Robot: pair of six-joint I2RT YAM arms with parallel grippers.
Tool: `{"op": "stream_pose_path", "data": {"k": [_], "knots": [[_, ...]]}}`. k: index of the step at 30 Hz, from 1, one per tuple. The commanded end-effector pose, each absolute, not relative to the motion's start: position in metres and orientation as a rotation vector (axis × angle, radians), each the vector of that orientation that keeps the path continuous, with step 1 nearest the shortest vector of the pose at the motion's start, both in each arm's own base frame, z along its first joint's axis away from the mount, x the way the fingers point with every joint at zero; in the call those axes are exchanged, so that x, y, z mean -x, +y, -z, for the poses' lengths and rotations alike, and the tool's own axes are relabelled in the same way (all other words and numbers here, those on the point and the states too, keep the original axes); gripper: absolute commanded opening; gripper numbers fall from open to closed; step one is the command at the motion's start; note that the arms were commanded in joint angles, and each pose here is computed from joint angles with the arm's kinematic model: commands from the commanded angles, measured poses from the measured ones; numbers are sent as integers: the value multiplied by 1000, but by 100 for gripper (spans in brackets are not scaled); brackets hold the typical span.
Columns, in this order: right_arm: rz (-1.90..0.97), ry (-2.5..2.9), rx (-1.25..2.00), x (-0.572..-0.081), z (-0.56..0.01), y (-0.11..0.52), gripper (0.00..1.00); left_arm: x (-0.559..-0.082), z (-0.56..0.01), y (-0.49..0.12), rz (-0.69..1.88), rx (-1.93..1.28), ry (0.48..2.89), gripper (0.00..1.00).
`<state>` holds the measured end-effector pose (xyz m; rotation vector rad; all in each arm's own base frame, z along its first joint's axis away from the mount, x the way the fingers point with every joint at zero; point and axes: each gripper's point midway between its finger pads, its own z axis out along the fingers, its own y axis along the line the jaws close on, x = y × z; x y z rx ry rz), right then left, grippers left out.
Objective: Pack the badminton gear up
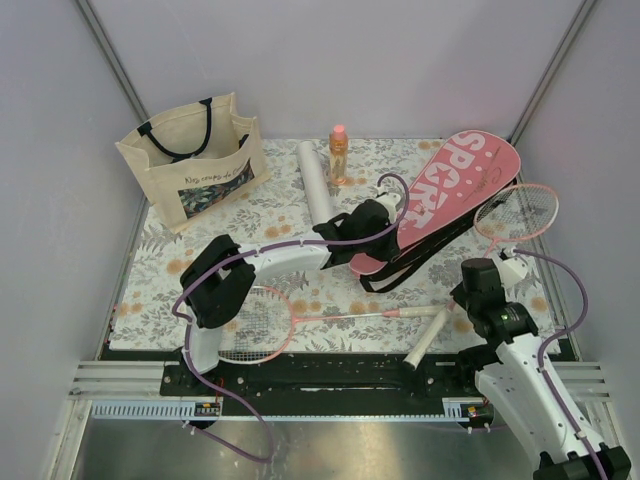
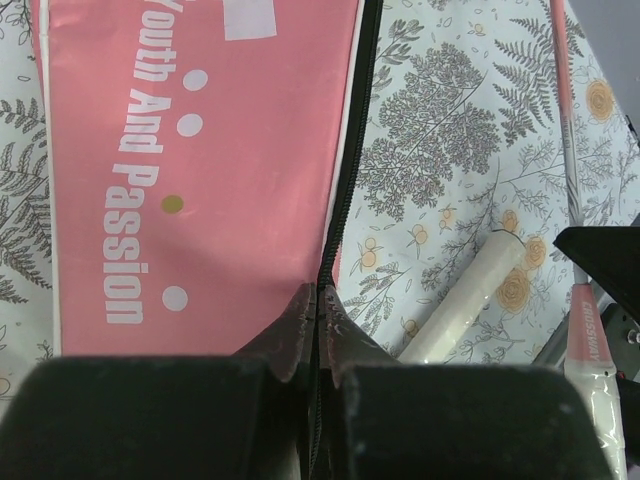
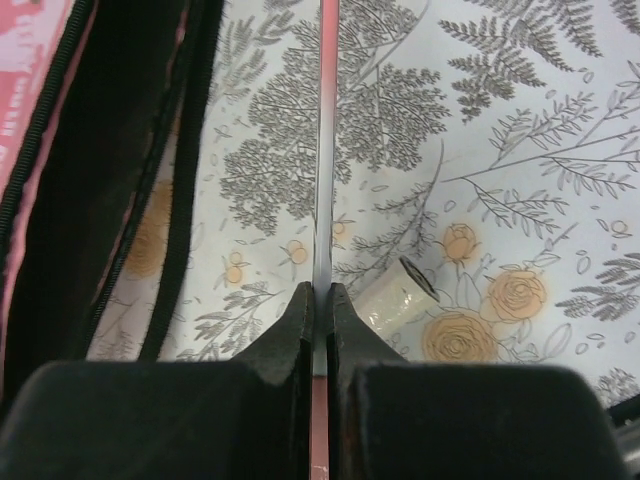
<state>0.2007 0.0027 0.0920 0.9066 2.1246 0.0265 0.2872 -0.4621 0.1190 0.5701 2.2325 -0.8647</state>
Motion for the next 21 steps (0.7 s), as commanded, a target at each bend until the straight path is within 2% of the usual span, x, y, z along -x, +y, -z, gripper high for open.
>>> {"op": "stream_pose_path", "data": {"k": [1,13,21], "knots": [[-178,1988,-901,-225,-117,14,0,-292,-166,-475,979,-559,2095,0],[-474,2015,-765,-236,-116,60,0,-272,-156,-480,1066,-709,2068,0],[-533,2038,-570,-255,-129,78,0,-257,-144,-477,1093,-836,2066,0]]}}
